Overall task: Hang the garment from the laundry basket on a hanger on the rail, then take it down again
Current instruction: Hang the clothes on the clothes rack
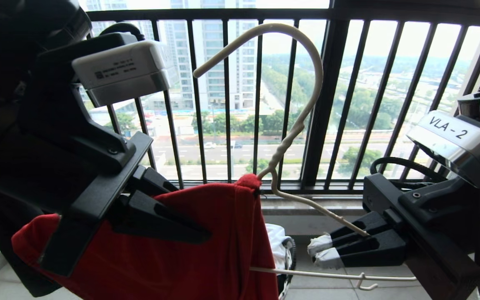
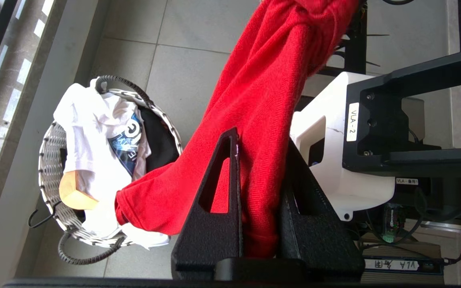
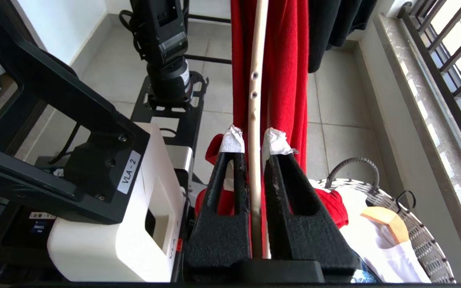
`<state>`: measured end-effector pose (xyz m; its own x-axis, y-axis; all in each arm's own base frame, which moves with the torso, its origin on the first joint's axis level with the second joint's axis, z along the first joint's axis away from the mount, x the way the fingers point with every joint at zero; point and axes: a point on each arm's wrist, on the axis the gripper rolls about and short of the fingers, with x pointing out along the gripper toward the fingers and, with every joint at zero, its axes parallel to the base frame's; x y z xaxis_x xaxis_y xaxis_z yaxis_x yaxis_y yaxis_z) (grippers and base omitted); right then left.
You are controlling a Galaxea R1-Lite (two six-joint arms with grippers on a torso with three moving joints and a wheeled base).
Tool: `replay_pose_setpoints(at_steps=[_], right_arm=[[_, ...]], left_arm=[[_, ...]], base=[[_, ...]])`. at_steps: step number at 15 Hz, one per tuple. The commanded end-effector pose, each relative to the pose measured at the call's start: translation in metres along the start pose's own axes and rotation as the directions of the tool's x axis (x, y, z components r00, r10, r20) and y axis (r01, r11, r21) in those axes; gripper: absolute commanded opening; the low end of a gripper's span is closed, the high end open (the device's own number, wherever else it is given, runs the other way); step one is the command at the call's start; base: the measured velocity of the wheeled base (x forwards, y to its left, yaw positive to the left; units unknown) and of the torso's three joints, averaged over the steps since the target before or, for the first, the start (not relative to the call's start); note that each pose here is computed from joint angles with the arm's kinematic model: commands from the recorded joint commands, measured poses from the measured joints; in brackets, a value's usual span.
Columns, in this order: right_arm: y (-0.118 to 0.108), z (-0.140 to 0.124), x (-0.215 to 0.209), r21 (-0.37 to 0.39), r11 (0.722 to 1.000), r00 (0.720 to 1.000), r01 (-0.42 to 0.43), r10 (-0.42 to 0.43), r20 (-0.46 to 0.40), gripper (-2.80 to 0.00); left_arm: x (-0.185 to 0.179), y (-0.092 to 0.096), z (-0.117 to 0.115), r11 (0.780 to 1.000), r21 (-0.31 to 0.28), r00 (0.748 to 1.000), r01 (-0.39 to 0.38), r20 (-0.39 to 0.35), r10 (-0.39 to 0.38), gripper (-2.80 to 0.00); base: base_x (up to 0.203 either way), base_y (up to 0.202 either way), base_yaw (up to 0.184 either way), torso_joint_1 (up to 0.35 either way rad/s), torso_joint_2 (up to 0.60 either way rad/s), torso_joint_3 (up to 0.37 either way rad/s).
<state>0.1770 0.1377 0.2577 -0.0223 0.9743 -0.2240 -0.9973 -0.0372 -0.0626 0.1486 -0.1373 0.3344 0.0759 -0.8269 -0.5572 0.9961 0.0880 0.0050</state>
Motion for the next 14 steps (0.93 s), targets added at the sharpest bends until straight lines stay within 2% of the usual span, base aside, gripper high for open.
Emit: replay_pose_setpoints(at_steps=[1,9,12,14], right_arm=[[0.0,-0.001,0.0,0.003,1.0,1.0,-0.006,0.006,-0.001,0.0],[-0.003,-0.001,-0.002,0.008,1.0,1.0,0.012,-0.012,-0.003,0.0],[-0.011,0.002,-0.015,0.014,0.997,0.997,0.074,-0.074,0.002,0.0],[-0.007,0.01,-0.029,0.101,0.987,0.992,0.126,-0.128,0.02,0.0]], left_arm=[[0.0,0.0,0.0,1.0,0.0,1.0,0.005,-0.002,-0.005,-2.8],[-0.007,-0.007,-0.004,1.0,-0.006,1.0,-0.004,0.004,0.004,-2.8],[-0.022,-0.012,-0.008,0.997,-0.058,0.998,-0.05,0.023,0.051,-2.8],[-0.028,-0.016,-0.009,0.994,-0.086,0.996,-0.068,0.047,0.072,-2.8]], base=[[0.0,0.0,0.0,0.0,0.0,0.0],[0.0,0.0,0.0,0.0,0.0,0.0],[0.0,0.0,0.0,0.0,0.0,0.0],[0.0,0.0,0.0,0.0,0.0,0.0]])
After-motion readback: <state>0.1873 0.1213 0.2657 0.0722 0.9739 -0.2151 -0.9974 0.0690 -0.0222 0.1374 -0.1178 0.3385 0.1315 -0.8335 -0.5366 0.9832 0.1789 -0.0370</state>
